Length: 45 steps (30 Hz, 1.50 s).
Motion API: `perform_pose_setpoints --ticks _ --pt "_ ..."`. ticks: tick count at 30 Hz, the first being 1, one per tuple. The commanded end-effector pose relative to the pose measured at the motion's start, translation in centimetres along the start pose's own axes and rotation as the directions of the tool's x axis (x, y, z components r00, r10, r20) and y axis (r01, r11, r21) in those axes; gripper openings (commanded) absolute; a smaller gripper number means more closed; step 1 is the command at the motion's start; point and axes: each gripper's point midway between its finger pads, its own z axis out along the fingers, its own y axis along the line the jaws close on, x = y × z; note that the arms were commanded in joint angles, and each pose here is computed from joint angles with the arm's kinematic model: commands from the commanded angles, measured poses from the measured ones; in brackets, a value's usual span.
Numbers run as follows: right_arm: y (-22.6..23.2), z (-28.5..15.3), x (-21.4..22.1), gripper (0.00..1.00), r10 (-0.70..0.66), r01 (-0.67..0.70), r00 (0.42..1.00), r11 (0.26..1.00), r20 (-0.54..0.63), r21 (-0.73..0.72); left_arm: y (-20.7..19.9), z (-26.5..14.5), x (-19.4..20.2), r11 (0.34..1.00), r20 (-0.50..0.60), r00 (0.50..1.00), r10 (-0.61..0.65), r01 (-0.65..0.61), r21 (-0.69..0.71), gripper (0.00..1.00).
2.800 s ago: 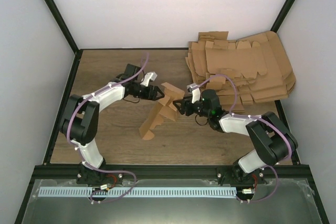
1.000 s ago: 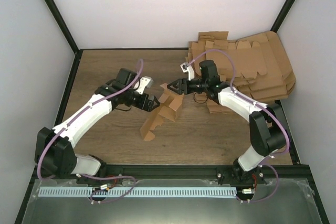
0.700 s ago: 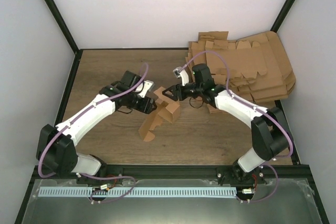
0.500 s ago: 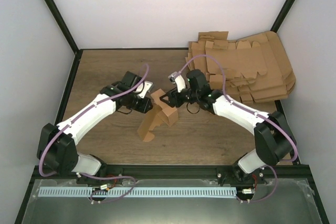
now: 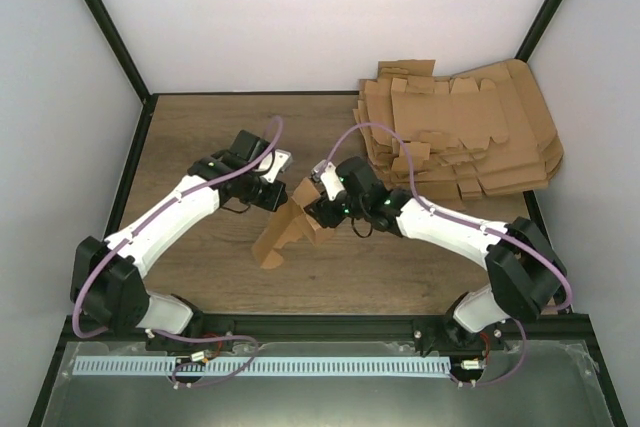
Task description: Fold the paper box
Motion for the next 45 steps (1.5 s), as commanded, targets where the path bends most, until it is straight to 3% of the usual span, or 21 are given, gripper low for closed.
perform_pose_setpoints --ticks 1,4,8,11,13,16,18,21,25,28,34,40,45 --pt "0.4 0.0 0.6 0.62 -0.082 0.085 0.996 0.991 -0.032 0.105 -0.6 -0.8 -0.9 0.999 0.001 1.0 0.03 -0.03 0.015 0.11" --pt "1.0 0.2 0.9 0.64 -0.101 0.105 0.994 0.988 -0.042 0.111 -1.0 -0.6 -0.8 0.999 -0.014 0.999 0.035 -0.034 0.039 0.11" --pt "1.7 -0.3 0.2 0.76 -0.09 0.09 0.996 0.992 -0.006 0.09 -1.2 -0.3 -0.4 0.998 -0.027 0.999 0.036 -0.034 0.06 0.11" --pt "2.5 -1.3 -0.7 0.79 -0.074 0.072 0.996 0.996 0.043 0.06 -0.8 -0.3 -0.2 0.999 -0.038 0.999 0.037 -0.036 0.037 0.13" --pt "3.0 -1.9 -1.3 0.82 -0.066 0.064 0.996 0.997 0.062 0.04 -0.6 -0.6 -0.3 0.999 -0.038 0.998 0.043 -0.042 0.02 0.25" --pt "3.2 -2.6 -2.0 0.85 -0.054 0.051 0.995 0.998 0.083 0.032 -0.4 -1.4 -0.3 0.999 -0.034 0.998 0.047 -0.047 -0.003 0.65" --pt "3.3 -3.0 -2.3 0.88 -0.05 0.048 0.994 0.998 0.097 0.029 -0.4 -1.7 0.0 0.999 -0.038 0.998 0.049 -0.049 -0.01 0.76" --pt "3.2 -3.7 -2.7 0.9 -0.029 0.027 0.993 1.0 0.114 0.015 -0.4 -1.8 0.9 0.998 -0.056 0.997 0.058 -0.059 -0.015 0.82" --pt "2.2 -4.4 -3.2 0.88 0.035 -0.034 0.991 0.999 0.132 -0.01 -0.2 -1.1 2.5 0.996 -0.101 0.992 0.074 -0.08 -0.051 0.82" --pt "1.7 -4.8 -3.6 0.82 0.081 -0.074 0.986 0.996 0.142 -0.054 0.2 -0.6 3.4 0.992 -0.122 0.99 0.076 -0.087 -0.09 0.79" --pt "1.8 -4.3 -3.4 0.65 0.106 -0.094 0.987 0.991 0.124 -0.1 0.5 -0.4 3.4 0.989 -0.121 0.99 0.071 -0.085 -0.118 0.57" --pt "2.8 -4.0 -3.0 0.65 0.092 -0.075 0.991 0.984 0.101 -0.159 0.2 -0.2 3.0 0.991 -0.111 0.991 0.074 -0.086 -0.1 0.13" --pt "3.2 -3.5 -2.3 0.59 0.086 -0.072 0.994 0.98 0.072 -0.183 -0.5 -0.6 2.2 0.993 -0.087 0.993 0.083 -0.089 -0.074 0.04"
